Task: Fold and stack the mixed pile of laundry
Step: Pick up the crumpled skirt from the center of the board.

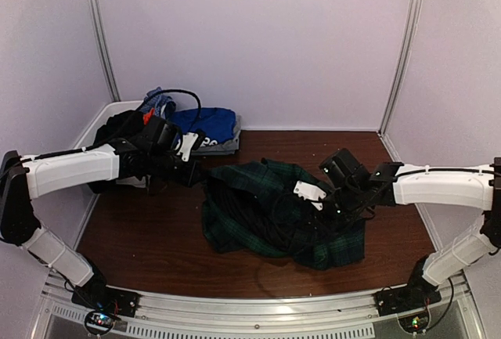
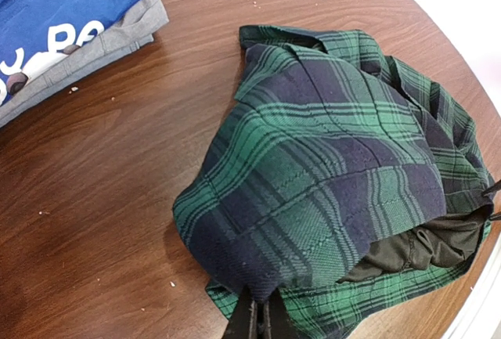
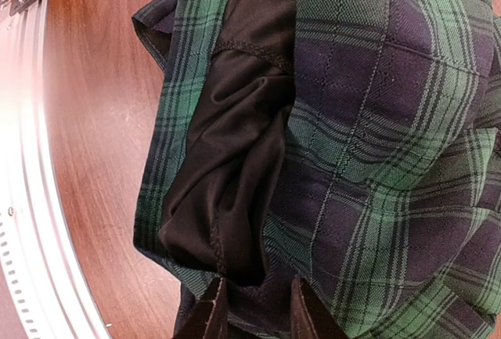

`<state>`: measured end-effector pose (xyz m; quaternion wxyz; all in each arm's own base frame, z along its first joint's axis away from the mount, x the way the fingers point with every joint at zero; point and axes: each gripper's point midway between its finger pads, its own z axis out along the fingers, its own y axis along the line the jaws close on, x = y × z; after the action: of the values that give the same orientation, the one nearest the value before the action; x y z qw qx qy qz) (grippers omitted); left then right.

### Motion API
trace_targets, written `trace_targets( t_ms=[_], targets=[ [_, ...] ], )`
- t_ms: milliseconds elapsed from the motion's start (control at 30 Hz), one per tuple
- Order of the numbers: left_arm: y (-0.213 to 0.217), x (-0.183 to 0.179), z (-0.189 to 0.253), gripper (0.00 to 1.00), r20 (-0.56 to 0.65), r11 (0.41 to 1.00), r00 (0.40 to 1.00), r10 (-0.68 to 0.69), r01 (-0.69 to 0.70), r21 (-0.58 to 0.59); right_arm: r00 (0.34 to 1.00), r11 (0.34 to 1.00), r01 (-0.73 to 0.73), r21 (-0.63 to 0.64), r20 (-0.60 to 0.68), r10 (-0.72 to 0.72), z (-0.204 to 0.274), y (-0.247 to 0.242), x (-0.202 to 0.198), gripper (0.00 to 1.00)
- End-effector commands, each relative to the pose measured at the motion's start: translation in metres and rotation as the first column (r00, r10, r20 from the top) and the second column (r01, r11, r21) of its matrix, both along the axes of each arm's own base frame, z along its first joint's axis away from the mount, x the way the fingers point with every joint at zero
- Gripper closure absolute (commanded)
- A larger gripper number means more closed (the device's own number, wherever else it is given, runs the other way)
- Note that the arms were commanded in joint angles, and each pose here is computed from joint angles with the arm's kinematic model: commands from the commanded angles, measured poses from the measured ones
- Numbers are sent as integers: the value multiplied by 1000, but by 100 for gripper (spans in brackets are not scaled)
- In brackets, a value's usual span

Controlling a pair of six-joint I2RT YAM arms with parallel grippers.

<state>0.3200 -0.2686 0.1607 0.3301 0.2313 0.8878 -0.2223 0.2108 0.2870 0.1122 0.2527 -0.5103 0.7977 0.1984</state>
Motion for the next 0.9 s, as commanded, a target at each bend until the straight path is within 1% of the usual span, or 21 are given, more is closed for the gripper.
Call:
trace_targets(
  t_ms=[0,100,167,233,267,300,400,467,600,633,733,767,867],
  targets=[
    [-8,6,7,100,43,999,999,-20,21,-25,1000,1000,-25,3,-7,25,-3,4,2,72],
    [-8,7,6,100,44,1000,999,-20,21,-21,999,999,-32,-1,-20,32,-6,5,1,74],
    [-8,7,6,100,42,1000,999,-20,21,-20,999,999,-33,-5,-26,33,-7,5,1,79],
    [-8,8,5,100,39,1000,999,-19,20,-20,999,1000,-28,-7,-27,28,-6,6,3,88],
    [-8,8,4,100,37,1000,999,-19,19,-20,1000,1000,-15,-11,-25,15,-5,5,5,96],
    [-8,8,5,100,37,1000,999,-18,19,-20,1000,1000,10,-18,-14,-10,-3,4,9,100],
    [-7,8,8,100,41,1000,999,-10,11,-24,1000,1000,10,-2,2,-10,9,3,7,100],
    [-5,10,13,100,48,1000,999,2,-1,-27,999,999,39,26,36,-40,24,1,11,100],
    [-1,16,32,100,79,999,996,46,-44,-28,975,989,121,89,173,-135,74,-11,26,100],
    [0,20,43,100,100,998,993,60,-57,-34,959,981,153,118,221,-176,92,-16,32,100],
    [7,31,73,100,155,993,981,120,-116,-34,887,942,211,261,355,-296,154,-30,43,100],
    [13,38,87,100,192,987,968,159,-156,-30,851,921,236,311,391,-350,177,-37,47,100],
    [17,45,136,100,271,980,942,199,-186,-73,730,854,299,425,474,-492,237,-64,55,100]
  ],
)
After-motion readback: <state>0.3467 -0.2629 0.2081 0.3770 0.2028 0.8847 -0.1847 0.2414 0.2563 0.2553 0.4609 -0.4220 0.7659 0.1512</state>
